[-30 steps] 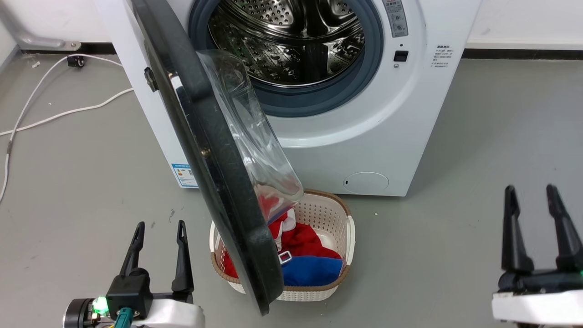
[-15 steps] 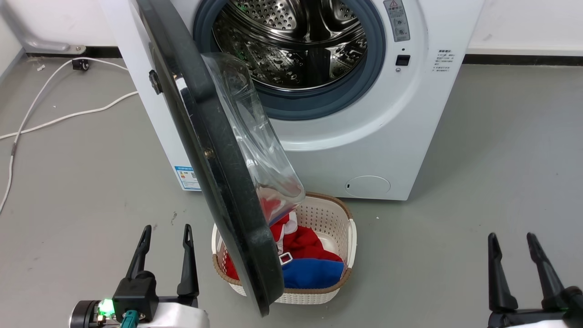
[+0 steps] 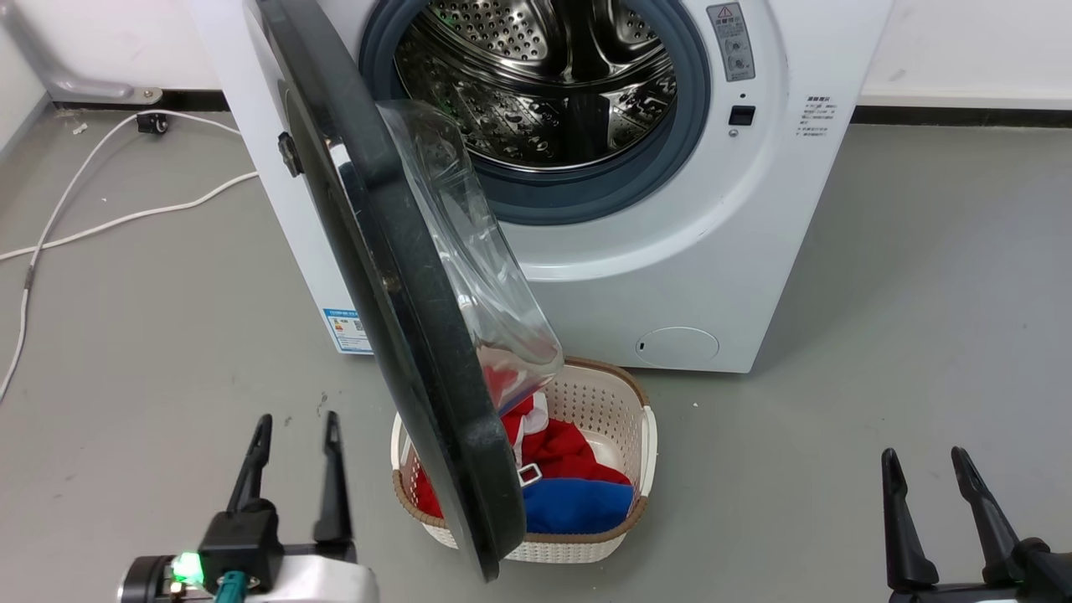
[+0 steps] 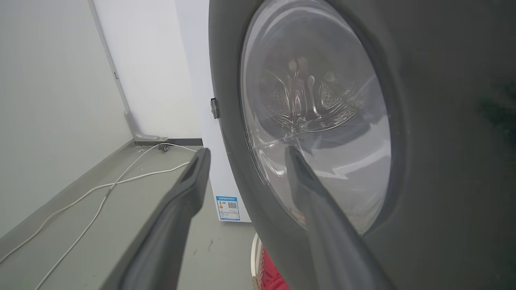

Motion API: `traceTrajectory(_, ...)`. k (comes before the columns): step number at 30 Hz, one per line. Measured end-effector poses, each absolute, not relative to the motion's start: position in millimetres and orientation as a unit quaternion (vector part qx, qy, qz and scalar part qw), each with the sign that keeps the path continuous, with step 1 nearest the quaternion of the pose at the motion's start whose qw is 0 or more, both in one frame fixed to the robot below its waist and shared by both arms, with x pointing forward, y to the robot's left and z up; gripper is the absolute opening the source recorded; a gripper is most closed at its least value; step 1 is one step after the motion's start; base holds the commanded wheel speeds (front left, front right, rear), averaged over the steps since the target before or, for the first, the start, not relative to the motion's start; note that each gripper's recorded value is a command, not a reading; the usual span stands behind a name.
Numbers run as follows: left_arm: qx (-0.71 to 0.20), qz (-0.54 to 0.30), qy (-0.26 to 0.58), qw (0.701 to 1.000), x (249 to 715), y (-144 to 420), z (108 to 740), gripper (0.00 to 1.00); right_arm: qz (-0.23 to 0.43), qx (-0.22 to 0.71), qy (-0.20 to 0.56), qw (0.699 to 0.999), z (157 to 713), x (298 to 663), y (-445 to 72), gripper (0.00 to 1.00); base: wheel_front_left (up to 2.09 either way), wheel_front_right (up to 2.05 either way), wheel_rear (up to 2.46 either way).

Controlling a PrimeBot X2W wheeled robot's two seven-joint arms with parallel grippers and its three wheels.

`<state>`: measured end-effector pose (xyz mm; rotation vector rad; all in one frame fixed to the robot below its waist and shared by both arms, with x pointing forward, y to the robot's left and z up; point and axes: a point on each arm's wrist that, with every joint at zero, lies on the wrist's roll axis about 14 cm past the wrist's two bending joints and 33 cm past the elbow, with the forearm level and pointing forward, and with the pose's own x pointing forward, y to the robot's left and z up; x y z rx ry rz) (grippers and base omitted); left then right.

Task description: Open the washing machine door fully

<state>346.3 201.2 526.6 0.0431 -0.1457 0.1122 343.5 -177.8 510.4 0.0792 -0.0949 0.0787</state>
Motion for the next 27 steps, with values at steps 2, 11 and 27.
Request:
traceTrajectory(2, 0.024, 0.066, -0.083, 0.994, 346, 206, 533, 0.0, 0.04, 0.039, -0.049, 0.997, 512, 343, -178, 1.0, 0.0, 0.0, 0.0)
traceTrajectory(11, 0.043, 0.087, -0.231, 0.968, 340, 216, 629, 0.0, 0.042, 0.038, -0.06, 0.997, 518, 341, -176, 1.0, 0.0, 0.0, 0.0)
traceTrajectory(27, 0.046, -0.119, -0.399, 0.908, 311, 98, 728, 0.0, 0.043, 0.039, -0.063, 0.996, 520, 338, -175, 1.0, 0.0, 0.0, 0.0)
